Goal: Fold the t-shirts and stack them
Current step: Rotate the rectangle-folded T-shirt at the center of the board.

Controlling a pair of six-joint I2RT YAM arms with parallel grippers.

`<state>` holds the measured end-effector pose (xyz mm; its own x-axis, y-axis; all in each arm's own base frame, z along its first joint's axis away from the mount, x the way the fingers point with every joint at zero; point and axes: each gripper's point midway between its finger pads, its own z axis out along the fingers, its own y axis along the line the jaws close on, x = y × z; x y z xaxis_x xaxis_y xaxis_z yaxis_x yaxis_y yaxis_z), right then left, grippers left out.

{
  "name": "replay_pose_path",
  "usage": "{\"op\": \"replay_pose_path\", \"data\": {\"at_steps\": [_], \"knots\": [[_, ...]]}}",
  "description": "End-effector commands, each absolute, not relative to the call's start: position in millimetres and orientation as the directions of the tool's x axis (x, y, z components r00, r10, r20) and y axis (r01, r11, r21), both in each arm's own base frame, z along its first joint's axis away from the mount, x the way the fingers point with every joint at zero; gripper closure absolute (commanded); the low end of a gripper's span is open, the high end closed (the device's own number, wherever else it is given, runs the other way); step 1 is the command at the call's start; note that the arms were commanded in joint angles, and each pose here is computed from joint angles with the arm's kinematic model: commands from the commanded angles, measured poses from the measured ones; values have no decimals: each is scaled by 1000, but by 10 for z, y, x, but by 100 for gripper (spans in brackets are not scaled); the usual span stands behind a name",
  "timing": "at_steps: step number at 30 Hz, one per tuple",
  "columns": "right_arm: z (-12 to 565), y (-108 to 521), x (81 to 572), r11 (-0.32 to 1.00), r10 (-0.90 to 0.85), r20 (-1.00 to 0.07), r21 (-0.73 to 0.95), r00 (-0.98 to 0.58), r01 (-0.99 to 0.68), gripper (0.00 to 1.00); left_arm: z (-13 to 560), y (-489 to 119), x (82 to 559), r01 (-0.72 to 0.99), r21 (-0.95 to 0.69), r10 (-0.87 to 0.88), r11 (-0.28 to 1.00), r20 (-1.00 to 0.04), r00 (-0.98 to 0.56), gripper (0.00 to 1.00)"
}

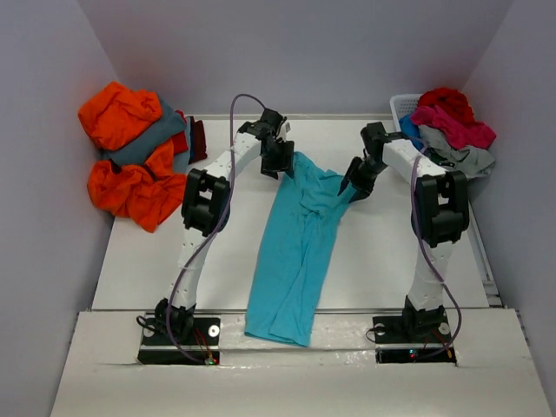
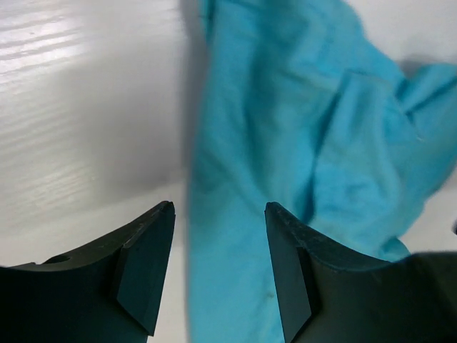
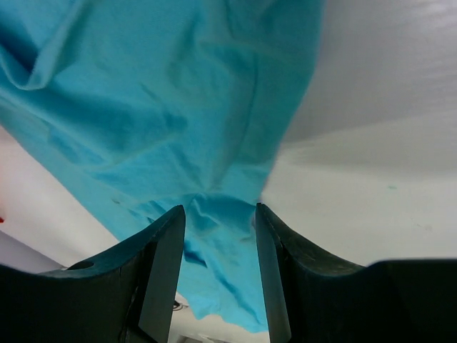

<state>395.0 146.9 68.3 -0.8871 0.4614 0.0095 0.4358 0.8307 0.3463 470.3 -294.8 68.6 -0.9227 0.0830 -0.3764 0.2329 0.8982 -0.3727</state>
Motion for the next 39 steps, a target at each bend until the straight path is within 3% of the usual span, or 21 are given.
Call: {"op": "replay_pose_path", "data": {"at_steps": [1,11,22,31,39], "knots": [[989,1357,3974,834,484,-106,356,-868,421,50,487,-2721,4863,191,-348,60,918,-354,-933,35],[815,1185,3891,830,532,-136,275,-836,484,46,348,-2538,5144,153,-412,-1,898,-351,-936,31],[487,1144,4051,758,644,-156,267,-749,595,40,351,-2933,4917,205,-637,38,743,-266,-963,30],[218,992,4068,698,714,-163,233,-681,677,39,300,-3064,4826,208,-716,54,666,-232,-971,30],[264,741,4216,664,746,-236,205,-622,719,39,177,-3284,4685,198,-796,92,572,-177,-980,30]]}}
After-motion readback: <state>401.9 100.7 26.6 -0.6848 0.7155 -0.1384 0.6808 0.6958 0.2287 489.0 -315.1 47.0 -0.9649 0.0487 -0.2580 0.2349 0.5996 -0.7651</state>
